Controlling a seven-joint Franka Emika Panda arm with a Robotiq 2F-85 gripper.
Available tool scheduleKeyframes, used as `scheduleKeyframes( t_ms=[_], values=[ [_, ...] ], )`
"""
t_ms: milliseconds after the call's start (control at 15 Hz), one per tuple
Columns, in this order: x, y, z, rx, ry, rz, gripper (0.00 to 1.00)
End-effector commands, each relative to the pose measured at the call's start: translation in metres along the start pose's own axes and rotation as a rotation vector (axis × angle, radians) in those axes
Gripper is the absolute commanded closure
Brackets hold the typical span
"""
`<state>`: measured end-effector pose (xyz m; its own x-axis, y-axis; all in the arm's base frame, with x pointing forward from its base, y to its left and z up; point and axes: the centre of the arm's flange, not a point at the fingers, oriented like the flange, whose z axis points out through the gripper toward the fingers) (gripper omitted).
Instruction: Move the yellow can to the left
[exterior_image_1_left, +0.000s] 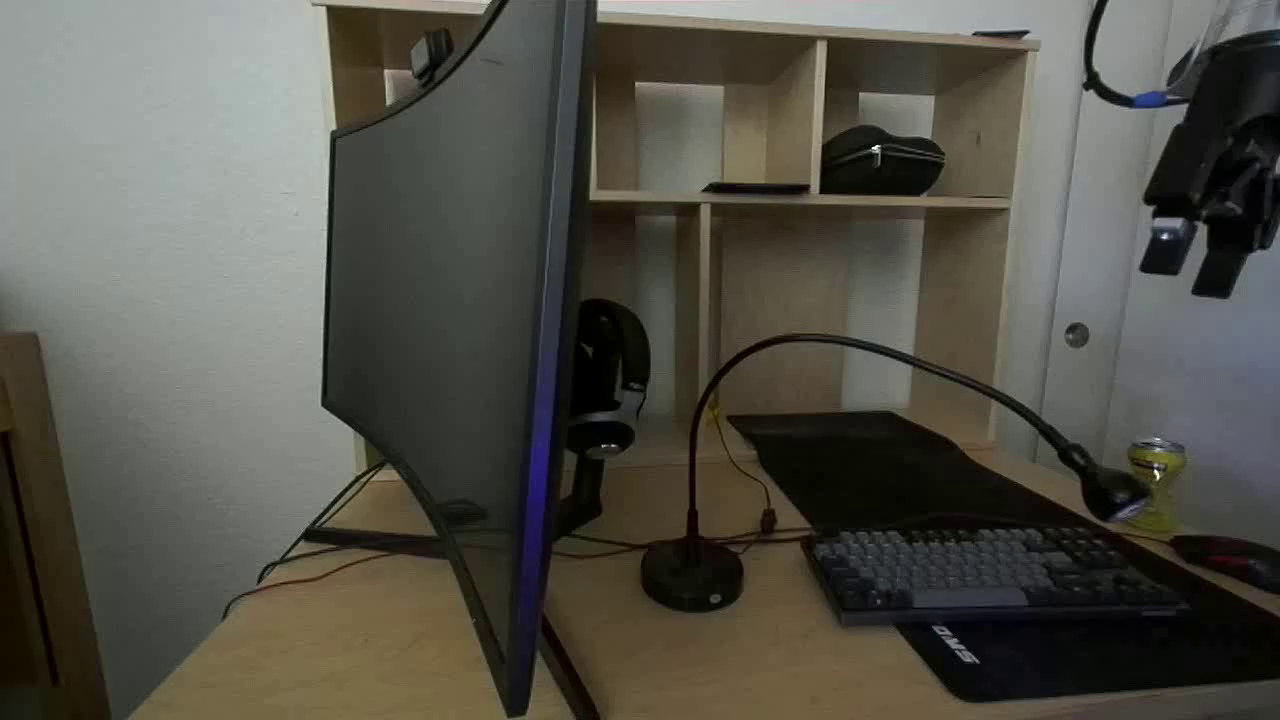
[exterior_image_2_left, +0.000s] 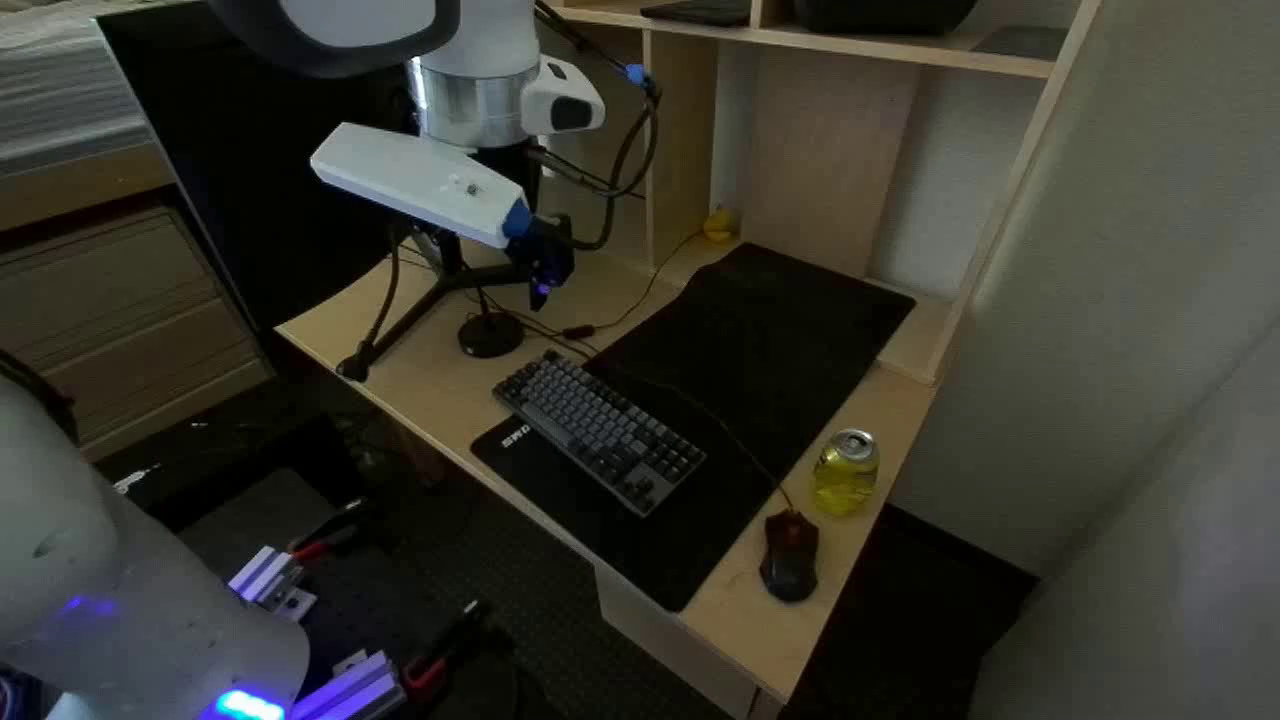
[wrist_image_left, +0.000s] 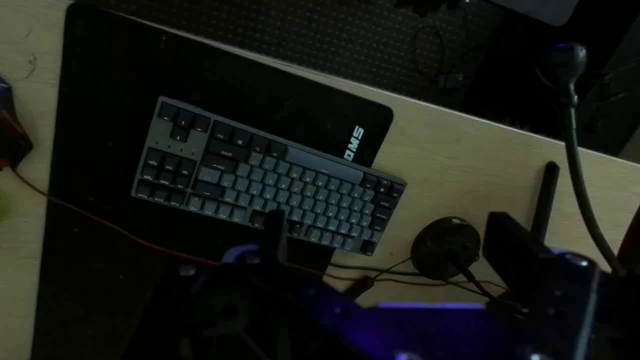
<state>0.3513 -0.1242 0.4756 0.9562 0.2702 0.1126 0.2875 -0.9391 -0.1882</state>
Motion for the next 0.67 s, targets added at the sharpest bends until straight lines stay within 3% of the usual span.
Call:
scheduleKeyframes(
  t_ms=[0,267,333,400,467,600],
  values=[
    [0.000,0.000,0.000,0.000,0.000,0.000,0.00],
    [-0.001,-0.013,0.001,-0.055,0.051,0.231,0.00],
    [0.005,0.052,-0.054,-0.047,0.065,0.289,0.00],
    [0.005,0.056,-0.062,-0.021,0.090,0.335,0.00],
    [0.000,0.017,-0.026,-0.048,0.063,0.248,0.00],
    [-0.009,0.044,-0.055,-0.044,0.106,0.314,0.00]
  ],
)
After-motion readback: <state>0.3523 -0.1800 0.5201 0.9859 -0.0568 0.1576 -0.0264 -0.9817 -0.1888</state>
